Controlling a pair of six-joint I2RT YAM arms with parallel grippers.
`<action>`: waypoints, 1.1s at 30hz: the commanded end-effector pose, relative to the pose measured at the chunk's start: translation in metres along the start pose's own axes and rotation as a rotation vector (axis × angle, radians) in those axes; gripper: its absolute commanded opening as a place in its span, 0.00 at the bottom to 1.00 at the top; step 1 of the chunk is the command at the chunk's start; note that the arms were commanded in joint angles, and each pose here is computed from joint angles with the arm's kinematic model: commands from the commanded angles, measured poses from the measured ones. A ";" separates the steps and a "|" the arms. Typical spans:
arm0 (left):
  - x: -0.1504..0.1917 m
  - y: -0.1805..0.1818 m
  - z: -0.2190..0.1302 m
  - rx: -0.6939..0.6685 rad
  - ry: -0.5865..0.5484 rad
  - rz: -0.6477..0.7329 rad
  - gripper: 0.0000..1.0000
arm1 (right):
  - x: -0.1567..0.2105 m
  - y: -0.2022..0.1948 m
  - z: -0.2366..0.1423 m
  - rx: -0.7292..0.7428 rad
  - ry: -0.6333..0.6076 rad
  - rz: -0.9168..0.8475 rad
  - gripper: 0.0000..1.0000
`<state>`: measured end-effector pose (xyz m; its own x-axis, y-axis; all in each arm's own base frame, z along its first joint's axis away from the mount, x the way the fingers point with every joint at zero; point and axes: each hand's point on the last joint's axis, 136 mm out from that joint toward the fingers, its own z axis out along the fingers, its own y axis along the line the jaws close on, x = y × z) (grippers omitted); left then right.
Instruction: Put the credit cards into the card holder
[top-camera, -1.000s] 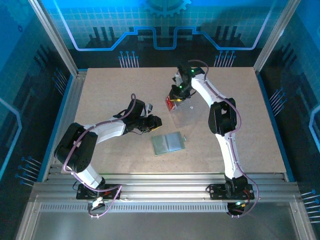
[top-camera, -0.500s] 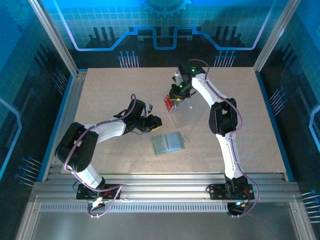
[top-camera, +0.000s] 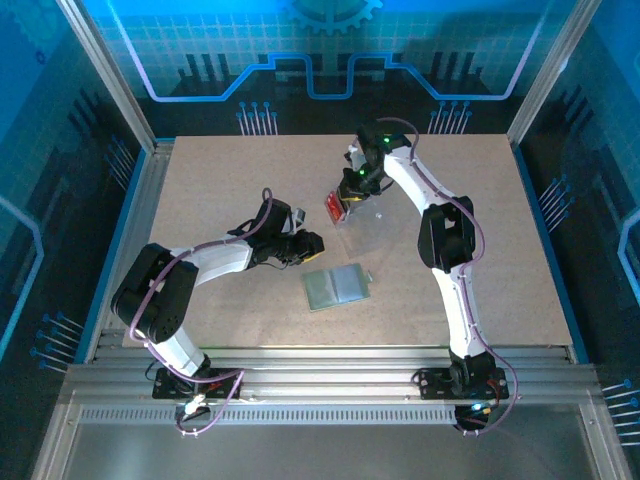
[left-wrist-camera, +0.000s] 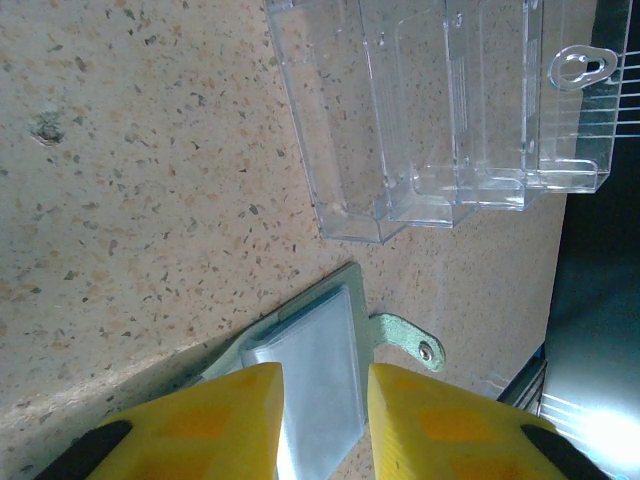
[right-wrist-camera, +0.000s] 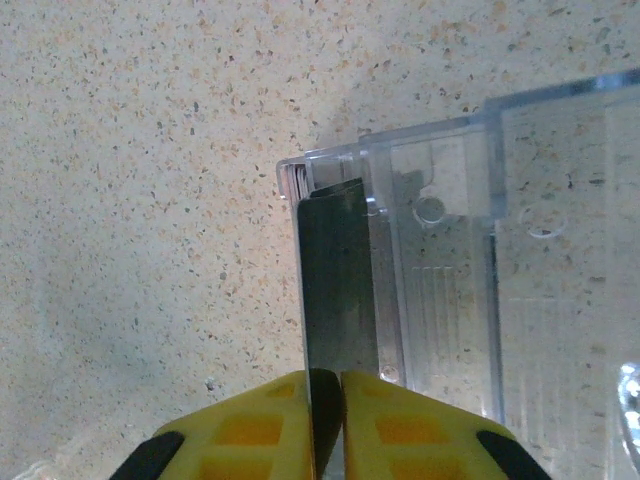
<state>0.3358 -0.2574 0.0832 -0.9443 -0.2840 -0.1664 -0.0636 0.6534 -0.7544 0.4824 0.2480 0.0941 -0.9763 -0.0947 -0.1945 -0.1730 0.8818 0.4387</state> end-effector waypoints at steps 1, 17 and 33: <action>-0.001 -0.001 0.000 0.020 0.008 -0.005 0.29 | -0.003 0.011 -0.032 -0.033 -0.035 -0.018 0.14; -0.001 -0.003 0.000 0.025 0.006 -0.005 0.29 | 0.002 -0.008 -0.041 0.050 -0.025 0.001 0.02; -0.073 -0.061 0.030 0.137 -0.042 -0.106 0.00 | 0.005 -0.019 -0.056 0.045 -0.039 0.041 0.00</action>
<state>0.4051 -0.2959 0.1329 -0.9213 -0.3458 -0.1779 -0.0445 0.5483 -0.8351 0.4760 0.2186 0.1131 -0.9786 -0.0686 -0.1942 -0.1431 0.9045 0.4018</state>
